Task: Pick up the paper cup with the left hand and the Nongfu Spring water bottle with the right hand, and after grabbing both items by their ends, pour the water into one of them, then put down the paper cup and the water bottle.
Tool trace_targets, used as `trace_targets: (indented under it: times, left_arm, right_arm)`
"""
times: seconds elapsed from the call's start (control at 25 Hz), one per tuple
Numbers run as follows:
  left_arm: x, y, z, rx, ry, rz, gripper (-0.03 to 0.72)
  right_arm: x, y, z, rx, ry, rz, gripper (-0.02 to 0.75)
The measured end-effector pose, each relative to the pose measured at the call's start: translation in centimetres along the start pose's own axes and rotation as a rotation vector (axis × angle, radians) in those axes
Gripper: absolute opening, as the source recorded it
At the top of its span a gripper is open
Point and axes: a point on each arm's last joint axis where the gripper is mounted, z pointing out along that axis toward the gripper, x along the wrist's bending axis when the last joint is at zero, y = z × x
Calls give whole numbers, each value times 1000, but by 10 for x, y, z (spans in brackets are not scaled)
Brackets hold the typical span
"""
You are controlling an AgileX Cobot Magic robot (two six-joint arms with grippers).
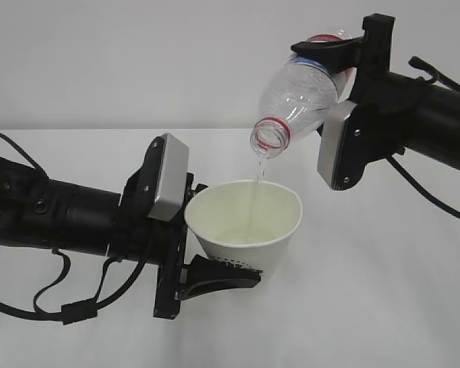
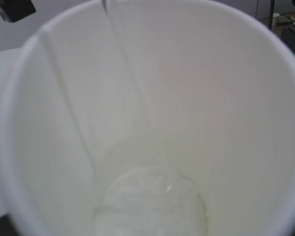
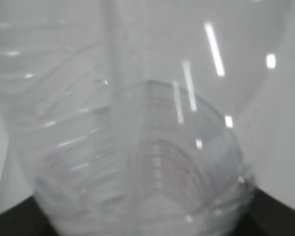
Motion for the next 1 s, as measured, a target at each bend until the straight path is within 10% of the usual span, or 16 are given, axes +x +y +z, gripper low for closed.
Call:
trace_targets:
  times: [1.0]
  left_arm:
    - [0, 0, 0, 1, 1, 0, 498]
  right_arm:
    - [1, 0, 0, 2, 6, -22, 479]
